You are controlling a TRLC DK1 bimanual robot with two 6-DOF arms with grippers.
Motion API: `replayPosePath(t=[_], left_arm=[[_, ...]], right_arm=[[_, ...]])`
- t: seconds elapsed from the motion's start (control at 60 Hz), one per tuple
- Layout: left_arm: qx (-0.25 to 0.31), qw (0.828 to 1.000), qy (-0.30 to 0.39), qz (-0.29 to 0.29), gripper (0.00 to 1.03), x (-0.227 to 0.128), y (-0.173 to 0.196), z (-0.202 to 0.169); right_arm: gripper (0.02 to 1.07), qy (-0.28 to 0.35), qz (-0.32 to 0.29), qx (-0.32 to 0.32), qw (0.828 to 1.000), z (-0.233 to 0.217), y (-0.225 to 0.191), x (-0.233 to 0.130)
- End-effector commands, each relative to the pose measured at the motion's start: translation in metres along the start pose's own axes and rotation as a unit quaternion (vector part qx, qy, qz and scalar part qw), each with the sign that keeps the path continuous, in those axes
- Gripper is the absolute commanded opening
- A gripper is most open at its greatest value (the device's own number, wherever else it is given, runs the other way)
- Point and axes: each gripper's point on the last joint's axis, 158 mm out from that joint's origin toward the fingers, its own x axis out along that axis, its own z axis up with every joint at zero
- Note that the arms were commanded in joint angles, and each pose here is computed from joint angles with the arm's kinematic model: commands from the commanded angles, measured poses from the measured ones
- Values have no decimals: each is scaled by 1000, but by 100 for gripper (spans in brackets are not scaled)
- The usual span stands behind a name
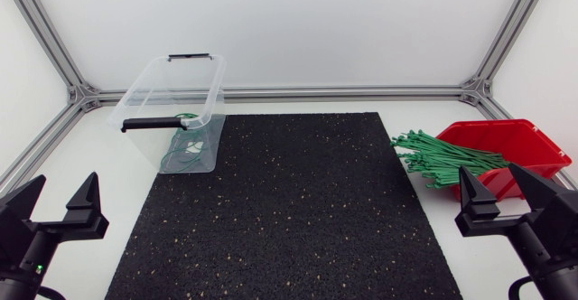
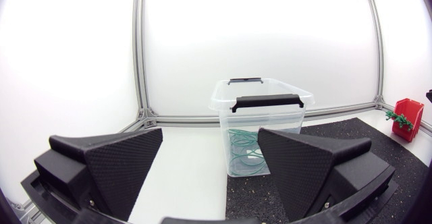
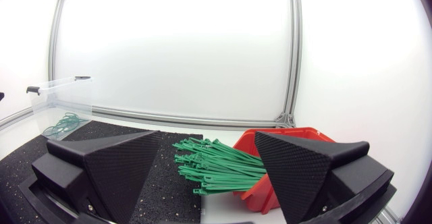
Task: Take a green cable tie from the red box, thread the tail through the head to close it, then place it in the transparent bin on the left.
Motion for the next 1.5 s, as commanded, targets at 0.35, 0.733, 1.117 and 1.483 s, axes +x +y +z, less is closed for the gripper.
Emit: replayPosePath(t=[0.35,0.733,1.117,1.483], left_arm=[[-7,1000,23,1,99,2,0,-21],[-7,1000,23,1,99,2,0,-22],[-7,1000,24,1,99,2,0,-22],[-7,1000,23,2,99,2,0,-22]], right_arm=[[103,39,-1,-14,999,53,-5,13],[102,237,-9,-84,968,31,-33,42],[102,391,99,-212,890,-28,-23,36],[96,427,197,-253,845,-63,-8,29]])
